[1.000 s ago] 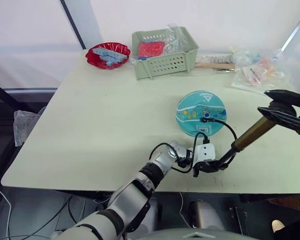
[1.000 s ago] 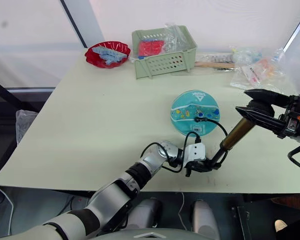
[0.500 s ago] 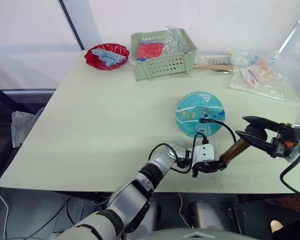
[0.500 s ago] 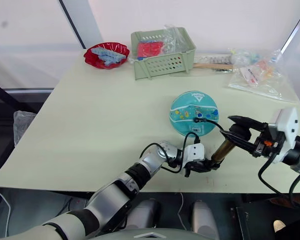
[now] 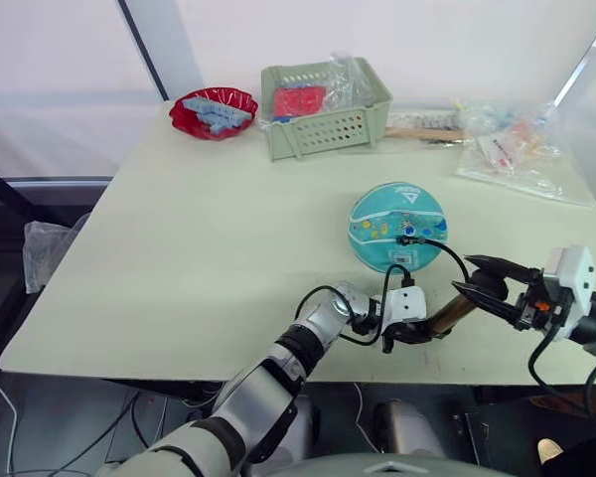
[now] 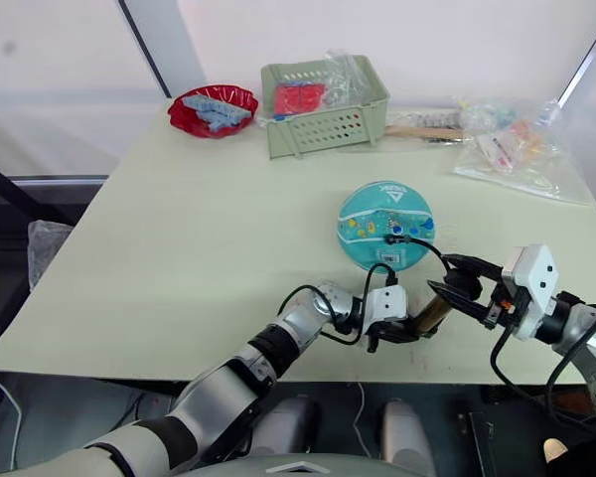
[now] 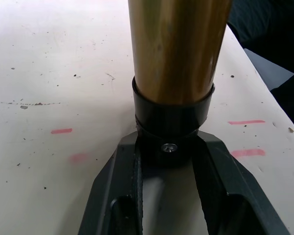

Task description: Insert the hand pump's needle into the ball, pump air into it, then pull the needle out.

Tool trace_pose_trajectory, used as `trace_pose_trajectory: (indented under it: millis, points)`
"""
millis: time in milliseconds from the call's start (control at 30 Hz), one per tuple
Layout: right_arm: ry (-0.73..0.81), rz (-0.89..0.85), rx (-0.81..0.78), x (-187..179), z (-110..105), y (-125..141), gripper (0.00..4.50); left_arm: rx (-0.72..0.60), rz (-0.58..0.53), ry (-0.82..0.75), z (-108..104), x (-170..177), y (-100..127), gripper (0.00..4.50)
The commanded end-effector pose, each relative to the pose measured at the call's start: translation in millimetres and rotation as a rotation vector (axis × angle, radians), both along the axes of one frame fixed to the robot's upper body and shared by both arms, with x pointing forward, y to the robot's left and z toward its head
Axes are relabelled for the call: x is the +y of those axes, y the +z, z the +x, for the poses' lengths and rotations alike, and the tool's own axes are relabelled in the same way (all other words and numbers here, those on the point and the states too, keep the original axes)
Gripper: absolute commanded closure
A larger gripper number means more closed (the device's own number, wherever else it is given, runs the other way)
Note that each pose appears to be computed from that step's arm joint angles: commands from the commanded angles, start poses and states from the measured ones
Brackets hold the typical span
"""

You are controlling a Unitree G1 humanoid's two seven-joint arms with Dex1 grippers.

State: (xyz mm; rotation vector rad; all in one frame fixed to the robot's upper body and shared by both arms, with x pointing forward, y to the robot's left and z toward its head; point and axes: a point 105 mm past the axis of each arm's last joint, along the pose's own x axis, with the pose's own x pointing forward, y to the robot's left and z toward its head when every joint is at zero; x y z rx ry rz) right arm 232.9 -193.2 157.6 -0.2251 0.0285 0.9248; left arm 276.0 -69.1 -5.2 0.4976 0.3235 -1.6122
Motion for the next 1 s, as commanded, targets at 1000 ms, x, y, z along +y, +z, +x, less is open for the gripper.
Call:
trace_pose_trajectory:
  millis: [1000]
  points:
    - [0.013, 0.061, -0.003, -10, -11, 91, 2.69, 0.124, 0.224, 0.086, -11, 43, -56, 3.54]
